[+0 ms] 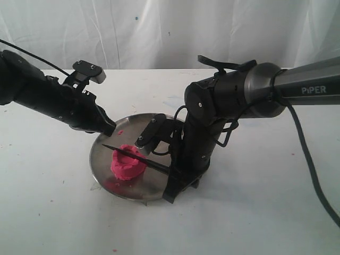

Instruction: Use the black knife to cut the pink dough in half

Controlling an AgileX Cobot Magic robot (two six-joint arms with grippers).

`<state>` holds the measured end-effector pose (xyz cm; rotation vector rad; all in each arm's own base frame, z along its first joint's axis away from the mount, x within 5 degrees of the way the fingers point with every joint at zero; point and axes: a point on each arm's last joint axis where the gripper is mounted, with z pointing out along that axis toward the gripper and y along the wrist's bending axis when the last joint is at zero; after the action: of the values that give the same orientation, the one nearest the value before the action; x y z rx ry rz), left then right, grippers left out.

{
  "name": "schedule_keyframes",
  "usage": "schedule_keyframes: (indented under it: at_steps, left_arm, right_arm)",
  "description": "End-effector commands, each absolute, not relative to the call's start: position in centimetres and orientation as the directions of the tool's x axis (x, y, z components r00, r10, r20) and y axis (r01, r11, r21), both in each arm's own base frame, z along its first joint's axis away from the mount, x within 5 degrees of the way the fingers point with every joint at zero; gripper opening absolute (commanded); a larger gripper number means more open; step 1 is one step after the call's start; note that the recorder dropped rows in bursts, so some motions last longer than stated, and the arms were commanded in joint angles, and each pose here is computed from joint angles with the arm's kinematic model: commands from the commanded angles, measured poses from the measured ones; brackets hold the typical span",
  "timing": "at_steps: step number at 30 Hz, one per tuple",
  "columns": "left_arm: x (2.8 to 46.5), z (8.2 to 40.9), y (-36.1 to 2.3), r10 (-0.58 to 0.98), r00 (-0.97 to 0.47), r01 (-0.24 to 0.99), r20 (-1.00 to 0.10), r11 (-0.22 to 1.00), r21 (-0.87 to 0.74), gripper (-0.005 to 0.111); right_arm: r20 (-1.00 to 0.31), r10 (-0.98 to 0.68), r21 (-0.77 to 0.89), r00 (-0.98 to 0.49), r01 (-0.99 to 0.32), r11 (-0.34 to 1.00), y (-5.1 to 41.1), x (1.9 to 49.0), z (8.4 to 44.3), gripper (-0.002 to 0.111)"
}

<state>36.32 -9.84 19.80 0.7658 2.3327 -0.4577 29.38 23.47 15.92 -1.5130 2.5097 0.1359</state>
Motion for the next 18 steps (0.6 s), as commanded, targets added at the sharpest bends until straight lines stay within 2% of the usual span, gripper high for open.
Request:
schedule_keyframes:
  at_steps: [1, 7, 9, 14, 18]
  left_arm:
    - [35.6, 18.2, -9.9, 0.374, -0.686, 0.603, -0.624, 0.773, -0.200, 0.000]
    - [35.8, 15.7, -9.5, 0.370, -0.720, 0.563, -0.587, 0.806, -0.183, 0.000]
    - [35.9, 16.0, -9.5, 0.371, -0.713, 0.568, -0.595, 0.803, -0.179, 0.000]
    - [35.7, 20.0, -9.9, 0.355, -0.655, 0.604, -0.667, 0.776, -0.181, 0.000]
    - [35.6, 19.2, -10.1, 0.363, -0.675, 0.612, -0.642, 0.762, -0.212, 0.000]
  right_arm:
    - [-0.225, -0.862, -0.027, -0.454, -0.882, 0.471, 23.4, 29.3, 16.0, 0.000]
    - [-0.223, -0.862, -0.025, -0.454, -0.882, 0.471, 23.4, 29.3, 16.0, 0.000]
    - [-0.223, -0.862, -0.025, -0.454, -0.882, 0.471, 23.4, 29.3, 16.0, 0.000]
    - [-0.223, -0.862, -0.025, -0.454, -0.882, 0.471, 23.4, 29.3, 16.0, 0.000]
    - [-0.223, -0.861, -0.025, -0.457, -0.881, 0.473, 23.4, 29.3, 16.0, 0.000]
